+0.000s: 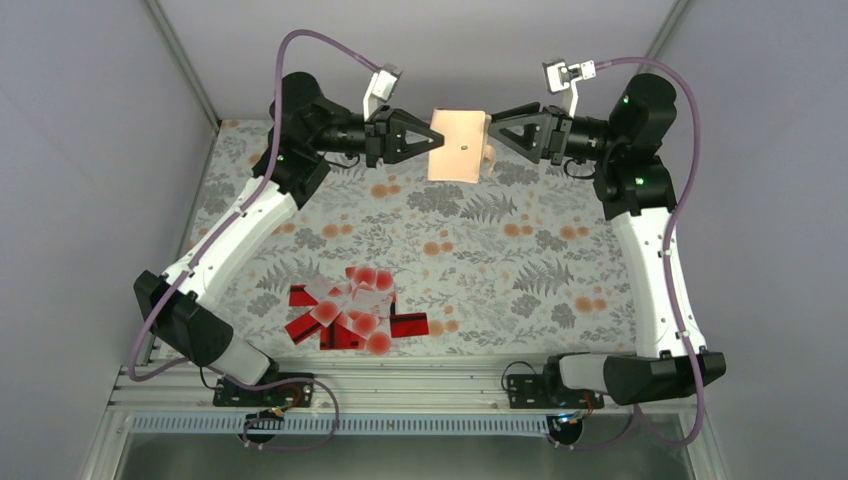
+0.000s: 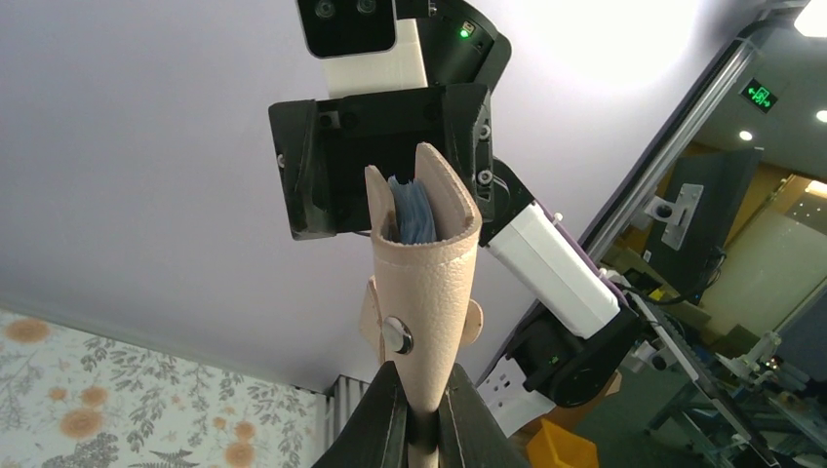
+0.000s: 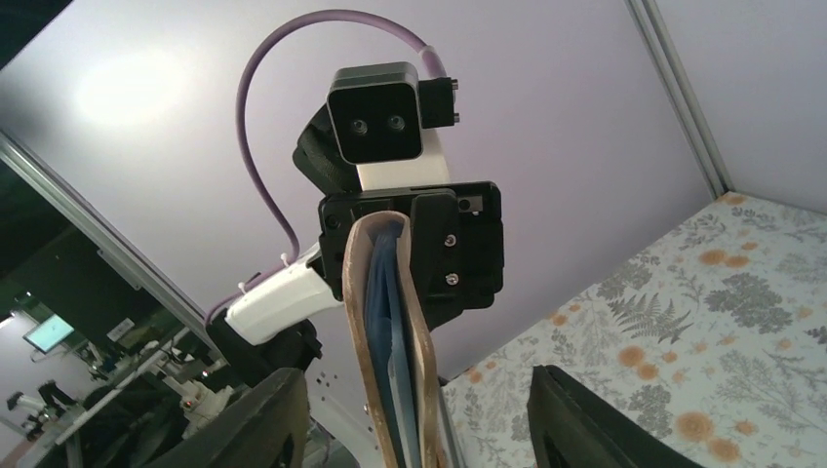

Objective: Put the credit cards into the card holder

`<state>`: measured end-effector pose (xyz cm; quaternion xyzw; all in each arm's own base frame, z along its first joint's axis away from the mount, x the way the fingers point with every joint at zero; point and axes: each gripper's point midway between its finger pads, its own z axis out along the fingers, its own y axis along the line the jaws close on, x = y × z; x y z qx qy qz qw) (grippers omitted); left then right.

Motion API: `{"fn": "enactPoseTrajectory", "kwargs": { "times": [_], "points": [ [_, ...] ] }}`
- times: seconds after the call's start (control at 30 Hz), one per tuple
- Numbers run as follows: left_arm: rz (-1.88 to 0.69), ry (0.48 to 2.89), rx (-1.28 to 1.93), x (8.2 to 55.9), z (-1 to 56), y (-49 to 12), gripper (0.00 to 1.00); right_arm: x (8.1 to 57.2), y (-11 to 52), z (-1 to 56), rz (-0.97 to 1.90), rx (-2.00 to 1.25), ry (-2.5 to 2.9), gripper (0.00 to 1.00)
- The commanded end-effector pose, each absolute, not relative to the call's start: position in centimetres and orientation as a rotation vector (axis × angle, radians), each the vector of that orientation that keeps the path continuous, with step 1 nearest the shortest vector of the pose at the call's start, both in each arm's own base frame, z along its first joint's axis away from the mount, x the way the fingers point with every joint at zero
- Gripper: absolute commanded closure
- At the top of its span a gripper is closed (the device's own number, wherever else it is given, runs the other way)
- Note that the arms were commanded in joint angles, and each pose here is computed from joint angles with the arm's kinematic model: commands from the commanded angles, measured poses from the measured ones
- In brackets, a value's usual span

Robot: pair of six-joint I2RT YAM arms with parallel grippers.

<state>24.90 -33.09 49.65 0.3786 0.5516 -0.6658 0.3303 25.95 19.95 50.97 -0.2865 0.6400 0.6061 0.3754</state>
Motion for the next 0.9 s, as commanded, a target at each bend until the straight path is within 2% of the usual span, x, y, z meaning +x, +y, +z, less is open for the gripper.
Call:
{"fn": "enactPoseTrajectory", "kwargs": {
  "times": [0.0, 0.33, 0.63, 0.87],
  "points": [
    [-1.732, 1.382, 1.047, 23.9, 51.0, -32.9, 0.98, 25.2, 19.9, 51.6, 1.564, -0.766, 1.623, 0.45],
    [-1.737, 1.358, 1.077, 23.2, 51.4, -33.0, 0.97, 25.7, 20.0, 51.3, 1.574, -0.755, 1.635, 0.65],
    [-1.742, 1.355, 1.085, 23.0, 51.5, -33.8, 0.98, 24.0, 20.9, 51.5, 1.609, -0.863, 1.605, 0.65],
    [-1.738, 1.366, 1.090, 23.1, 51.4, -34.0, 0.98, 23.5, 21.3, 51.1, 1.630, -0.887, 1.609, 0.68]
  ]
}}
